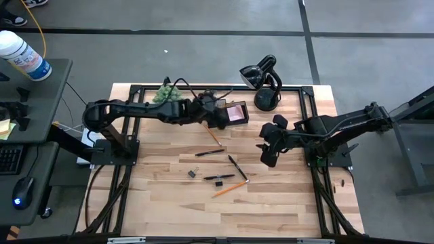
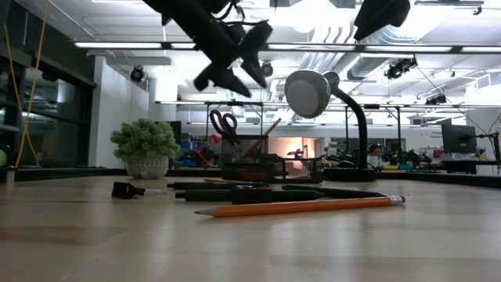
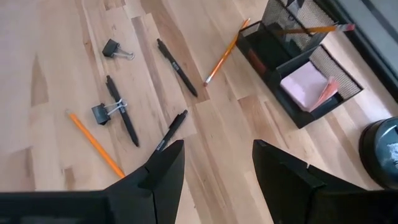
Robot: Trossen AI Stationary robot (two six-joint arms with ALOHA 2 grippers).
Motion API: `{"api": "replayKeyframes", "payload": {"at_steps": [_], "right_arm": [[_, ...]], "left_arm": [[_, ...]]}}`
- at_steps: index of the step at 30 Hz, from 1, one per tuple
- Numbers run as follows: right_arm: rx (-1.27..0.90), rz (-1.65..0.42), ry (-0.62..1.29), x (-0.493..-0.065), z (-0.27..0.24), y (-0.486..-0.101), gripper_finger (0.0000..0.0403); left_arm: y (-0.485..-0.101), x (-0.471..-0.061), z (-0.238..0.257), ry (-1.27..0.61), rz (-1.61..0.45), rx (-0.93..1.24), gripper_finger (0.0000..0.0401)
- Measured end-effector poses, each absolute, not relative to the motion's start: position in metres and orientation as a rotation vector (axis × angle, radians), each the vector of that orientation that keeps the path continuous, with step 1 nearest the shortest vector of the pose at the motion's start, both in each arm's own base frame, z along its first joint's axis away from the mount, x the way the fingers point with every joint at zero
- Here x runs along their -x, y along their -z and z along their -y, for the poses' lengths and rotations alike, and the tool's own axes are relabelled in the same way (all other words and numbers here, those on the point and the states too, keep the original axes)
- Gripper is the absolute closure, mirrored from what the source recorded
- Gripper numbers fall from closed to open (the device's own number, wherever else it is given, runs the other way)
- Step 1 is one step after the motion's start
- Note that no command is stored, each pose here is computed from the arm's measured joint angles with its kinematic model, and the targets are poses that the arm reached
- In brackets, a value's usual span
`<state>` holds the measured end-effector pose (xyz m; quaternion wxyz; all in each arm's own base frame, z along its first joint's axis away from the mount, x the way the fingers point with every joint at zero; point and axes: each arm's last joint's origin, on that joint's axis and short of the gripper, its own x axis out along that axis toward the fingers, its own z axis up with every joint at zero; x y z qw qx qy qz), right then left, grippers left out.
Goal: Pick and place office supplies into organizer
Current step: Put the right black binder clip into the black desk organizer
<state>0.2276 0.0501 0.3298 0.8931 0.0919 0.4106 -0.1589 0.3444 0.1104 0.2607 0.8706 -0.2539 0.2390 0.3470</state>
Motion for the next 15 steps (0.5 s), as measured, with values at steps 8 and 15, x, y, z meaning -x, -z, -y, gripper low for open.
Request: {"api": "replayKeyframes", "payload": {"at_steps": [8, 15], "right_arm": [[-0.199, -0.819, 0.312, -0.231, -0.051, -0.332, 0.0219], [-0.221, -0.766, 0.253, -0.236, -0.054, -0.336, 0.0219]], "left_arm": [[-0.255, -0.353, -0.065, 0.012, -0.729, 0.674, 0.0249], [-0.245, -0.349, 0.002, 0.179, -0.926, 0.559, 0.0261]]}}
